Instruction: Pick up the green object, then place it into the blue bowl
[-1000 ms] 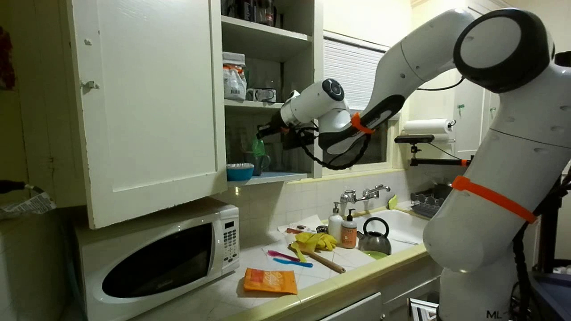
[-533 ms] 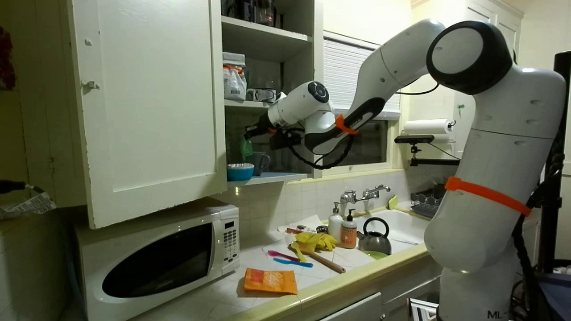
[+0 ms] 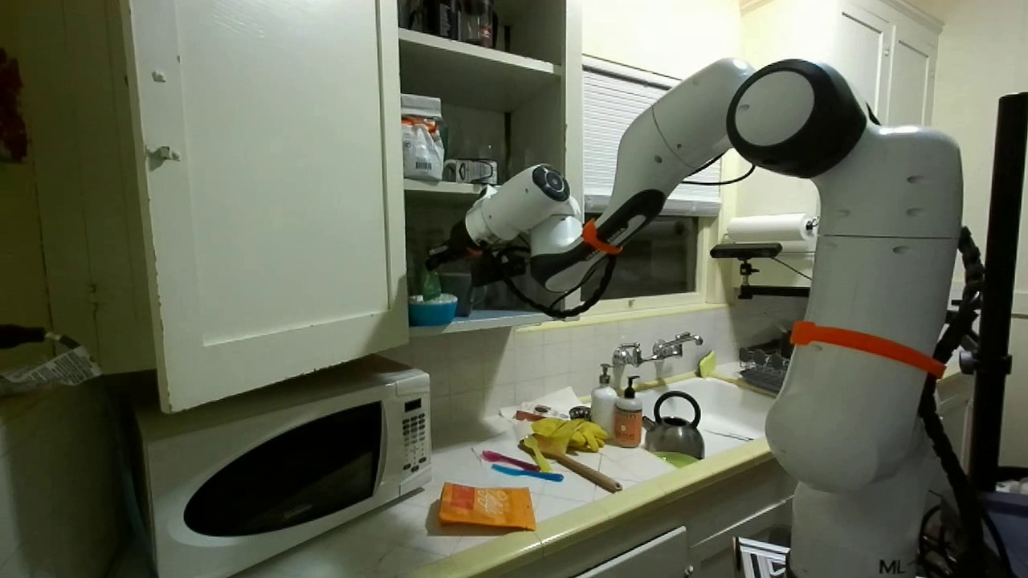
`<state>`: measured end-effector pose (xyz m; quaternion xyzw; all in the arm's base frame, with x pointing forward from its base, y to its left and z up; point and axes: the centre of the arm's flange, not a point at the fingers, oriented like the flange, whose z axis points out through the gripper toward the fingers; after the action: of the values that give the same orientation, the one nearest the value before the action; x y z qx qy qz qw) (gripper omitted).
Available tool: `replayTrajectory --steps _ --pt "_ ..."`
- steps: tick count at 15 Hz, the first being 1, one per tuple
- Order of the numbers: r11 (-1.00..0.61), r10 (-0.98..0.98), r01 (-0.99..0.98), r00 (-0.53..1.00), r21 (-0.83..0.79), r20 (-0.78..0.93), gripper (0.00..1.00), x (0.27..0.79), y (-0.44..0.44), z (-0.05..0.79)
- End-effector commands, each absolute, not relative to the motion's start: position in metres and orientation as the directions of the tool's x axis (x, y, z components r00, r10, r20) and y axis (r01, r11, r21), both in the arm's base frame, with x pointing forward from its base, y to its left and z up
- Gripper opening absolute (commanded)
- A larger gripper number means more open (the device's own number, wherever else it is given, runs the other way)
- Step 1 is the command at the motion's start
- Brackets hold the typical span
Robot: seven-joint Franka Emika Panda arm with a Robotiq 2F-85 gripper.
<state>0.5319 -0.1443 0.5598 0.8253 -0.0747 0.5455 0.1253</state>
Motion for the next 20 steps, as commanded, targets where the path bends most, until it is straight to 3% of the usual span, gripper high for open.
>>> replayTrajectory --steps 1,7,8,18,19,20 --pt "-0.955 0.027 -0.261 0.407 0.144 0.913 0.00 0.552 -0.149 0.562" --pt "-0.932 0.011 -0.313 0.477 0.182 0.879 0.00 0.565 -0.156 0.548" --pt "-0.932 0.010 -0.312 0.489 0.186 0.872 0.21 0.566 -0.156 0.545" --pt "-0.935 0.021 -0.305 0.462 0.182 0.886 0.94 0.549 -0.130 0.568" --pt "-0.933 0.018 -0.313 0.457 0.179 0.889 1.00 0.544 -0.129 0.572" --pt "-0.932 0.013 -0.319 0.450 0.175 0.893 1.00 0.537 -0.129 0.574"
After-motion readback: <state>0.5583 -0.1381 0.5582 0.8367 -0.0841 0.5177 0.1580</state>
